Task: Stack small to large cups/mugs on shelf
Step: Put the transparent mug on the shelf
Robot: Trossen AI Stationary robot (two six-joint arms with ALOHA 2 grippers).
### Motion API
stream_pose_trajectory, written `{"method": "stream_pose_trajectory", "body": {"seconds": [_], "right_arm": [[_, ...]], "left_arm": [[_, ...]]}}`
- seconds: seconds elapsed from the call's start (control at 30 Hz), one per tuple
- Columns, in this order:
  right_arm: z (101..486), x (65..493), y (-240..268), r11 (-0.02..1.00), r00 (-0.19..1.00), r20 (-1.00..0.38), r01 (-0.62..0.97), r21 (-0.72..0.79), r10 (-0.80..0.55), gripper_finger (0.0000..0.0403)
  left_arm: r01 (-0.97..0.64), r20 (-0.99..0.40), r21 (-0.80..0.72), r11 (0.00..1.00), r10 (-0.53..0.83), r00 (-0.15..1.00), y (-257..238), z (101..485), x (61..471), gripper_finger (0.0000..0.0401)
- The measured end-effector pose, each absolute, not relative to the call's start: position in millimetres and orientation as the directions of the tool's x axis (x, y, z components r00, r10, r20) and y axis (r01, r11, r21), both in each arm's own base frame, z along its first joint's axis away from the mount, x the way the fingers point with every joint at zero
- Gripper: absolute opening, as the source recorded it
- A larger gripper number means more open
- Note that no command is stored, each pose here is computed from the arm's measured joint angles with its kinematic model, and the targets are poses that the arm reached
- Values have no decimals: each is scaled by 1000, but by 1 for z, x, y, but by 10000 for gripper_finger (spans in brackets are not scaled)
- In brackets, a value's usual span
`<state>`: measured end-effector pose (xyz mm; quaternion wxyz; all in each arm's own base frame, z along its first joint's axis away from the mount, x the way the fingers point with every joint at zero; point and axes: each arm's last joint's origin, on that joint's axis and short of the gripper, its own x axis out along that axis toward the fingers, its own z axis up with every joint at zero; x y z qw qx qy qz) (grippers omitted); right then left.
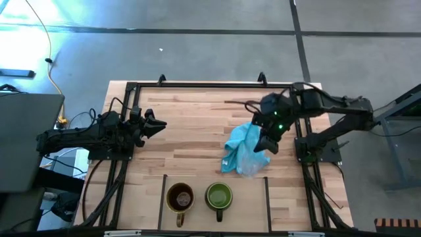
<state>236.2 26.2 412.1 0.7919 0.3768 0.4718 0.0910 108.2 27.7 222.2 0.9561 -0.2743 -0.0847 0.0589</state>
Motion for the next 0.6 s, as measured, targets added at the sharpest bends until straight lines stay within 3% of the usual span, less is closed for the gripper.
{"method": "stream_pose_trajectory", "body": {"seconds": [0.6], "right_arm": [[414,230,77,702,537,-698,249,667,473,0]], "left_arm": [[-66,130,-535,843,159,979,28,222,108,85]]}}
